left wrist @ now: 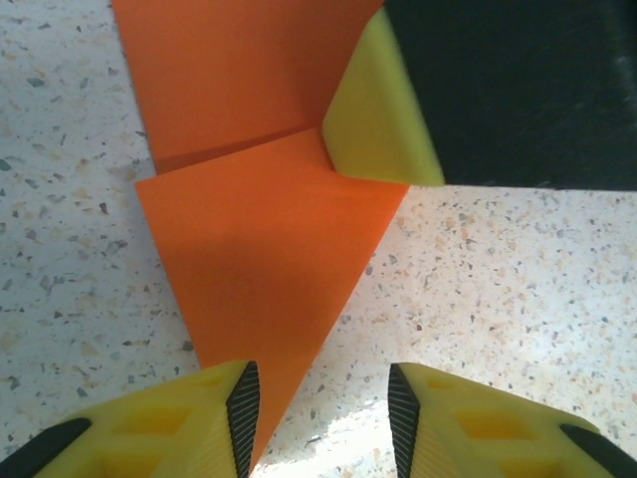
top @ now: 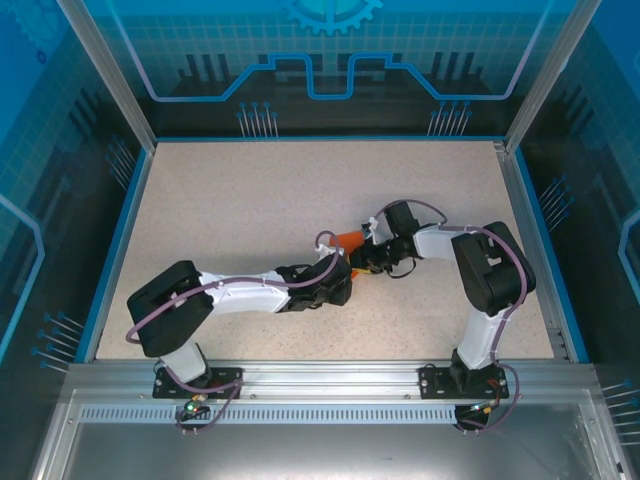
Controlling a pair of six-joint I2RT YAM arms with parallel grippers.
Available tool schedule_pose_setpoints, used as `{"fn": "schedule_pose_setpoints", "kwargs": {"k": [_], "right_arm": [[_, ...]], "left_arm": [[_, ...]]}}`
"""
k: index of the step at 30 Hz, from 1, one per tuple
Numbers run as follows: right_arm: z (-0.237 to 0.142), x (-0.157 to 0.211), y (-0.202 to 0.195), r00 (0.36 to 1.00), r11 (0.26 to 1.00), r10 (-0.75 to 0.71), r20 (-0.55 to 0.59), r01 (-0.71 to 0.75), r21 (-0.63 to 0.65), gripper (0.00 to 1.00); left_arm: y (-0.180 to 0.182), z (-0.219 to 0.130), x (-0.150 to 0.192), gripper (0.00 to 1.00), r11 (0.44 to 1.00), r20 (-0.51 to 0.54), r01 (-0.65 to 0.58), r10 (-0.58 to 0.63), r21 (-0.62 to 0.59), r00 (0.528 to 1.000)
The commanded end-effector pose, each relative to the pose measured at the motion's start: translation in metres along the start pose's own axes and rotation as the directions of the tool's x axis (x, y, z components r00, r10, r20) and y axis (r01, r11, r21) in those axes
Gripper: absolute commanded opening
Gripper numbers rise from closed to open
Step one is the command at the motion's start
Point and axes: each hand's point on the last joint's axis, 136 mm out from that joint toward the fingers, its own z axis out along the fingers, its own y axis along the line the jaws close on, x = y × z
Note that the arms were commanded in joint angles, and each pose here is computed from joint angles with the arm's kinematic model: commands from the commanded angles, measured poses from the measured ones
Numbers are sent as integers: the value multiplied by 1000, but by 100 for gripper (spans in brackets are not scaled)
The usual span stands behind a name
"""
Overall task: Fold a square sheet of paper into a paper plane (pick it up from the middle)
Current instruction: Fourth fold the wing at the center of the table.
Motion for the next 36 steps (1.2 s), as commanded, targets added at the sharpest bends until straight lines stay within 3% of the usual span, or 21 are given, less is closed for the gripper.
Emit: {"fn": "schedule_pose_setpoints", "kwargs": {"k": [1,9,22,27,36], "right_arm": [[-8,-3,4,1000,1000,-2,2,2,-13,25],[-8,-5,7,1000,999,-5,-4,5,-36,23],[-11,-8,13,1000,998,-8,-1,8,-60,20],[-11,-7,14,1000,998,-7,-2,7,-65,19],[-10,-7,13,1000,998,-7,-8,6,-65,19]], "left_arm": [[2,3,-1,43,999,20,8,-7,-34,1000],[-8,8,-5,43,996,1,-41,41,-73,999],[7,14,2,44,973,-11,-66,65,-220,998],[4,16,1,43,973,-1,-70,71,-219,997],[2,21,-1,30,964,-7,-94,95,-247,995]]}}
